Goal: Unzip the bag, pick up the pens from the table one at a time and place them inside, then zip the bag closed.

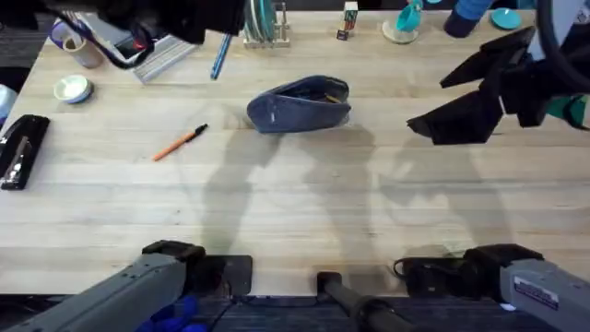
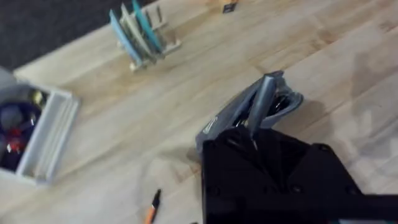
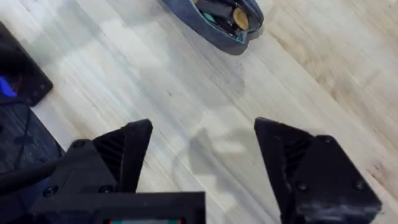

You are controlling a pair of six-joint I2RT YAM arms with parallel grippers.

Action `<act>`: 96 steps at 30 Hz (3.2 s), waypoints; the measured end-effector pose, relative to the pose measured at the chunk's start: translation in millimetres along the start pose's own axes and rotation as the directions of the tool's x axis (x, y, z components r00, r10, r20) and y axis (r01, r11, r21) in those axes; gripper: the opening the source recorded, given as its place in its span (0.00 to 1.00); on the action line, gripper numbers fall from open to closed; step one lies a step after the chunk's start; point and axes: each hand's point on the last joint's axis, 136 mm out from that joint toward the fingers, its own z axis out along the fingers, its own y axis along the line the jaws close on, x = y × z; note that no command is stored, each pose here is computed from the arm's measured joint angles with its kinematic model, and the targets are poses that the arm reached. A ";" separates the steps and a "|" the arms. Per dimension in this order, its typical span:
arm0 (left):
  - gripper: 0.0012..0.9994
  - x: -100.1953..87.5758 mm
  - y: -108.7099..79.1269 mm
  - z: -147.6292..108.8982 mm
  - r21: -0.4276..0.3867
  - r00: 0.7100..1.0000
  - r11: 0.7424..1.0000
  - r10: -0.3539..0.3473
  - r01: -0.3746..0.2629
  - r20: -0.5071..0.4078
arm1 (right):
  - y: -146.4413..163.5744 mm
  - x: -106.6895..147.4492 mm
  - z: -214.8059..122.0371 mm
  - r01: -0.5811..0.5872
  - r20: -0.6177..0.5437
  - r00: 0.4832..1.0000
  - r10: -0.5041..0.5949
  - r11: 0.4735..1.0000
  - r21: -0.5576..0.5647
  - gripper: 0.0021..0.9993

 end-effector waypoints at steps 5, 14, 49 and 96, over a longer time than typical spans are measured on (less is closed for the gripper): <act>0.04 -20.2 -27.1 -5.6 0.053 0.987 0.986 0.155 -0.157 0.043 | 0.0 0.0 0.0 0.000 0.000 1.000 0.000 1.000 0.000 1.00; 0.04 -19.7 -62.2 32.4 0.186 0.942 0.929 0.333 -0.321 -0.037 | 0.0 0.0 0.0 0.000 0.000 1.000 0.000 1.000 0.000 1.00; 0.04 23.2 -96.1 157.2 0.440 0.708 0.741 0.649 -0.507 -0.278 | 0.0 0.0 0.0 0.000 0.000 1.000 0.000 1.000 0.000 1.00; 0.07 80.3 -92.6 226.7 0.532 0.632 0.726 0.668 -0.436 -0.392 | 0.0 0.0 0.0 0.000 0.000 1.000 0.000 1.000 0.000 1.00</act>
